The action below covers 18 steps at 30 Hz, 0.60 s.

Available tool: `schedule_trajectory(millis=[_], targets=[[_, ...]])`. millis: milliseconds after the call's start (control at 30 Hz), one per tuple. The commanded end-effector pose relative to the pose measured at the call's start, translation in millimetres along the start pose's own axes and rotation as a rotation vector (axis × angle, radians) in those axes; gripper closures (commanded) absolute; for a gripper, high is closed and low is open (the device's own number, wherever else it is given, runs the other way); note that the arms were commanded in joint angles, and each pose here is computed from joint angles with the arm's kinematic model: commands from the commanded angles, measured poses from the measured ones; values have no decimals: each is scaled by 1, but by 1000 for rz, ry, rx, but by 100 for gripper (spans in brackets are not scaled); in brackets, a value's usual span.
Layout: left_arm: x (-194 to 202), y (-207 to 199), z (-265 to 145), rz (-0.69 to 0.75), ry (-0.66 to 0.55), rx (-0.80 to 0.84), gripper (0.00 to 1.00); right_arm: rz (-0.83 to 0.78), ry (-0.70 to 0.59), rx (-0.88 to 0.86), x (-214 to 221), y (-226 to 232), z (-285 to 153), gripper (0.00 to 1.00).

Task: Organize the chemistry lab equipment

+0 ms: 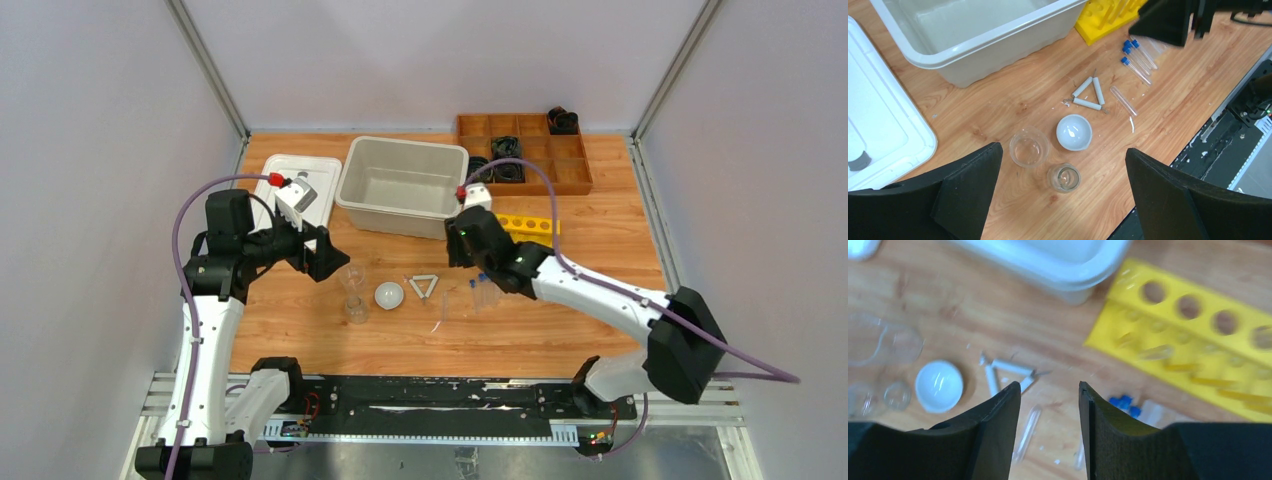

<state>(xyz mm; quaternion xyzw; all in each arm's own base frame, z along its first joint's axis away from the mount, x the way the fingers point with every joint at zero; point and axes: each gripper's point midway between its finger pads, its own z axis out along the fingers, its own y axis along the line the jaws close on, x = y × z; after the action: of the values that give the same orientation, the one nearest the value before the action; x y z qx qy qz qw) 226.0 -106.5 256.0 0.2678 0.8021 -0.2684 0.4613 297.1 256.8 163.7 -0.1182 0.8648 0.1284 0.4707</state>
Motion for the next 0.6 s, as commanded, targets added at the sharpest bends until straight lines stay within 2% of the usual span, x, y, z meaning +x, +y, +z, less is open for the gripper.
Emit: schedule_trajectory(millis=[0,233,567], targets=[[-14,-2,-5,18,-32,-7,0,-26,274,-39,65,36,-3,49],[-18,-4,-9,31,-48,-16,0,-64,434,-47,118,56,6,49],[-21,-5,-11,35,-57,-20,0,-111,512,5,161,46,16,57]])
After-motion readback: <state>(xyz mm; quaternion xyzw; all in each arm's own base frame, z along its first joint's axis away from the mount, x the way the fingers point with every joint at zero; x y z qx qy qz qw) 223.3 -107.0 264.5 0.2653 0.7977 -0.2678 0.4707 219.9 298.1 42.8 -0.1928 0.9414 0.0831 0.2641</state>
